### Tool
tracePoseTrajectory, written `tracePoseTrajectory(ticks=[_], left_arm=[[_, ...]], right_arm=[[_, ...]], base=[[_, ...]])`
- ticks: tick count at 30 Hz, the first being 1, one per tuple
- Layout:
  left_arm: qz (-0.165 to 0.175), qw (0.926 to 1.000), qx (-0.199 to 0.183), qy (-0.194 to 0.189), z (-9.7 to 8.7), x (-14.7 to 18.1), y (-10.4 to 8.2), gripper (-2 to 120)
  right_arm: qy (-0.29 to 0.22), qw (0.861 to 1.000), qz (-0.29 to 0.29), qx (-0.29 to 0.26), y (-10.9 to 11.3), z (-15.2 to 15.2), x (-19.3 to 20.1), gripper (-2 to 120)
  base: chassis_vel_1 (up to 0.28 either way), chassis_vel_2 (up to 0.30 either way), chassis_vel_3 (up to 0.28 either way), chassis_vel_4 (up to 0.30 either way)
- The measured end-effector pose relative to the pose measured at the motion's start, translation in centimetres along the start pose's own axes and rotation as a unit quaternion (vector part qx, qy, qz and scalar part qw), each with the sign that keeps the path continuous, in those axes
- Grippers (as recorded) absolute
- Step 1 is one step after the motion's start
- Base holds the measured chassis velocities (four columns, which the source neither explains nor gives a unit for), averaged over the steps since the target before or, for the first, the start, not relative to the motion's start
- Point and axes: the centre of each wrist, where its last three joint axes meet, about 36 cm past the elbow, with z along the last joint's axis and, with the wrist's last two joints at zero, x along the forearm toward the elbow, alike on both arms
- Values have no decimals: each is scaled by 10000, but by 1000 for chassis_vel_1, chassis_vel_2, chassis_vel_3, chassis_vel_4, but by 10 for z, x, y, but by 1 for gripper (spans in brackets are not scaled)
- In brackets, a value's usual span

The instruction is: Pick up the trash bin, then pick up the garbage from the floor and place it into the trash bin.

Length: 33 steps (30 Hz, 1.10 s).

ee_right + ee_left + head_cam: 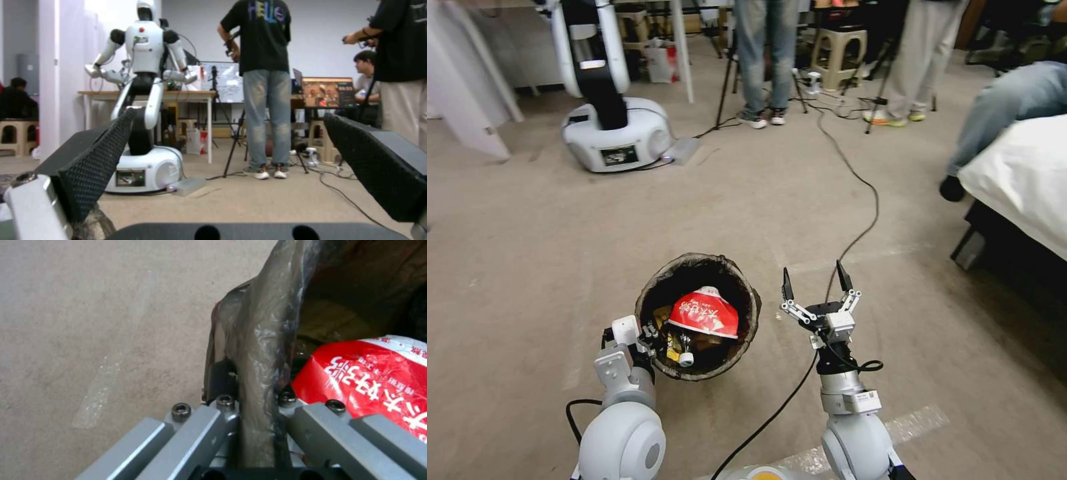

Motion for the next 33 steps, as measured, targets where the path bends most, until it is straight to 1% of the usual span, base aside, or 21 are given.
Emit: tracePoseTrajectory(ticks=[2, 3, 5, 6, 9, 10, 13, 14, 16, 17, 19, 20, 22, 24, 25, 27, 29, 31, 32, 33], left_arm=[[-11, 9999, -29, 122, -1, 0, -1, 0], [-11, 9999, -29, 122, -1, 0, -1, 0], [-5, 9996, -70, 267, -5, 4, -1, 0], [-5, 9996, -70, 267, -5, 4, -1, 0], [-4, 9987, -180, 481, -10, 7, 2, 0], [-4, 9987, -180, 481, -10, 7, 2, 0], [58, 9963, -269, 812, -13, 6, 7, 0], [58, 9963, -269, 812, -13, 6, 7, 0], [94, 9942, -318, 1025, -14, 3, 11, 0], [94, 9942, -318, 1025, -14, 3, 11, 0], [103, 9917, -334, 1234, -11, -5, 15, 0], [100, 9908, -309, 1315, -8, -9, 17, 0], [101, 9905, -298, 1337, -8, -10, 18, 0], [159, 9875, -137, 1565, -3, -20, 22, 0], [159, 9875, -137, 1565, -3, -20, 22, 0], [275, 9853, 24, 1685, -3, -23, 23, 0], [299, 9844, 84, 1732, -2, -25, 22, 0], [263, 9822, 205, 1851, 0, -32, 22, 0], [263, 9822, 205, 1851, 0, -32, 22, 0], [231, 9802, 292, 1944, 3, -39, 23, 0]], right_arm=[[-6, 10000, -9, 4, 0, 0, -1, 100], [-6, 10000, -9, 4, 0, 0, -1, 100], [-5, 10000, -14, 6, 0, 0, -1, 100], [-5, 10000, -14, 6, 0, 0, -1, 100], [5, 10000, -18, 6, 0, 0, 0, 100], [5, 10000, -18, 6, 0, 0, 0, 100], [12, 10000, -54, 12, 1, 2, 3, 100], [12, 10000, -54, 12, 1, 2, 3, 100], [23, 9999, -92, 42, -2, 3, 6, 100], [23, 9999, -92, 42, -2, 3, 6, 100], [16, 9999, -96, 68, -4, 3, 7, 100], [8, 9999, -92, 70, -5, 4, 7, 100], [7, 9999, -92, 70, -5, 4, 7, 100], [7, 9999, -83, 63, -5, 5, 9, 100], [7, 9999, -83, 63, -5, 5, 9, 100], [13, 10000, -82, 53, -4, 6, 10, 100], [14, 10000, -86, 45, -3, 7, 11, 100], [21, 9999, -99, 41, -2, 8, 12, 100], [21, 9999, -99, 41, -2, 8, 12, 100], [21, 9999, -126, 54, -2, 8, 13, 100]], base=[[0, 0, 0, 0], [0, 0, 0, 0], [0, 0, 0, 0], [0, 0, 0, 0], [0, 0, 0, 0], [0, 0, 0, 0], [0, 0, 0, 0], [0, 0, 0, 0], [0, 0, 0, 0], [0, 0, 0, 0], [0, 0, 0, 0], [0, 0, 0, 0], [0, 0, 0, 0], [0, 0, 0, 0], [0, 0, 0, 0], [0, 0, 0, 0], [0, 0, 0, 0], [0, 0, 0, 0], [0, 0, 0, 0], [0, 0, 0, 0]])
